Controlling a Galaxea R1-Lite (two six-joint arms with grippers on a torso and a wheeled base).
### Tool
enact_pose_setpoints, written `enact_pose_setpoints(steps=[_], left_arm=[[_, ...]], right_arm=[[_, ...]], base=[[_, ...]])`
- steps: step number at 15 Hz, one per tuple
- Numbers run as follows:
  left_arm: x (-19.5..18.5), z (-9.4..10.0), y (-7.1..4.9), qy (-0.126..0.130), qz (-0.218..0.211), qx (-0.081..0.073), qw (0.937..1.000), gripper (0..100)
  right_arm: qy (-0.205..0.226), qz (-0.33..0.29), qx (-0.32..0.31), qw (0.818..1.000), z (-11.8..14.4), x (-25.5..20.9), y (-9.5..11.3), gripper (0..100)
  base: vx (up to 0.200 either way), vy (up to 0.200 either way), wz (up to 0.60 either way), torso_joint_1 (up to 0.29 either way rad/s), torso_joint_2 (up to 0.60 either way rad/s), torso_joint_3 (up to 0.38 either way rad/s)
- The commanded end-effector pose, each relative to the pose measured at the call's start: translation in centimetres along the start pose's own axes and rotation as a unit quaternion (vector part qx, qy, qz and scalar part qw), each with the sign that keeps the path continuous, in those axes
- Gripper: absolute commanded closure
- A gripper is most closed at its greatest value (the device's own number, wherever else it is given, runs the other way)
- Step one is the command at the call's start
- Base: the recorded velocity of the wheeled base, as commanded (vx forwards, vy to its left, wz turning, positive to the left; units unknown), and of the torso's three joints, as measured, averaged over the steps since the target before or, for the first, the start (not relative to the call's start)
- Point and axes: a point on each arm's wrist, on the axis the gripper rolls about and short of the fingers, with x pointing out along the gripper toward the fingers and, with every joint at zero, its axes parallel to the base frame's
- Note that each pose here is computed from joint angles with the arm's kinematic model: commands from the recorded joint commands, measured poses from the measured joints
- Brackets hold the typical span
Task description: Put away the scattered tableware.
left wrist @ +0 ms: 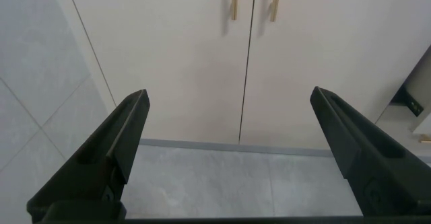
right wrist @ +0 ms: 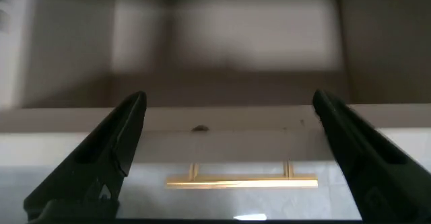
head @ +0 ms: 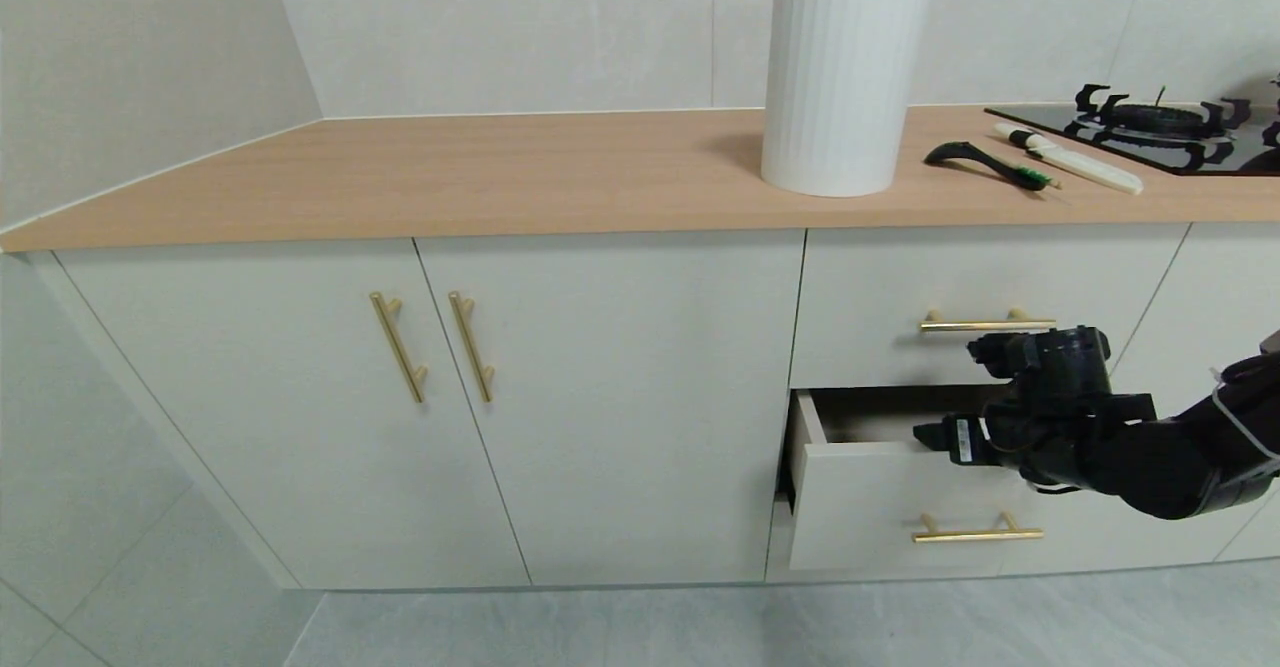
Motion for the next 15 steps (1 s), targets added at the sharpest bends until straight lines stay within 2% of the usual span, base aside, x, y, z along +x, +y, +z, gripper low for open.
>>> enact_pose_setpoints(steps=[1, 4, 6, 15], left_arm=[[0.0, 0.0, 0.0, 0.000, 0.001, 0.000, 1.0000, 0], [0.0, 0.0, 0.0, 0.000, 0.001, 0.000, 1.0000, 0], [0.0, 0.0, 0.0, 0.000, 0.001, 0.000, 1.0000, 0], [0.0, 0.0, 0.0, 0.000, 0.001, 0.000, 1.0000, 0]], right_arm=[[0.026, -0.005, -0.001, 1.000, -1.2, 1.0, -0.2, 0], [0.020, -0.004, -0.003, 1.000, -0.6, -0.4, -0.5, 0], [0.032, -0.005, -0.005, 0.999, -0.5, -1.2, -0.6, 0], [0.136, -0.012, -0.023, 0.990, -1.5, -5.4, -1.1, 0]], base=[[0.000, 0.000, 0.00, 0.000, 0.00, 0.000], [0.000, 0.000, 0.00, 0.000, 0.00, 0.000], [0.000, 0.000, 0.00, 0.000, 0.00, 0.000], [0.000, 0.000, 0.00, 0.000, 0.00, 0.000]])
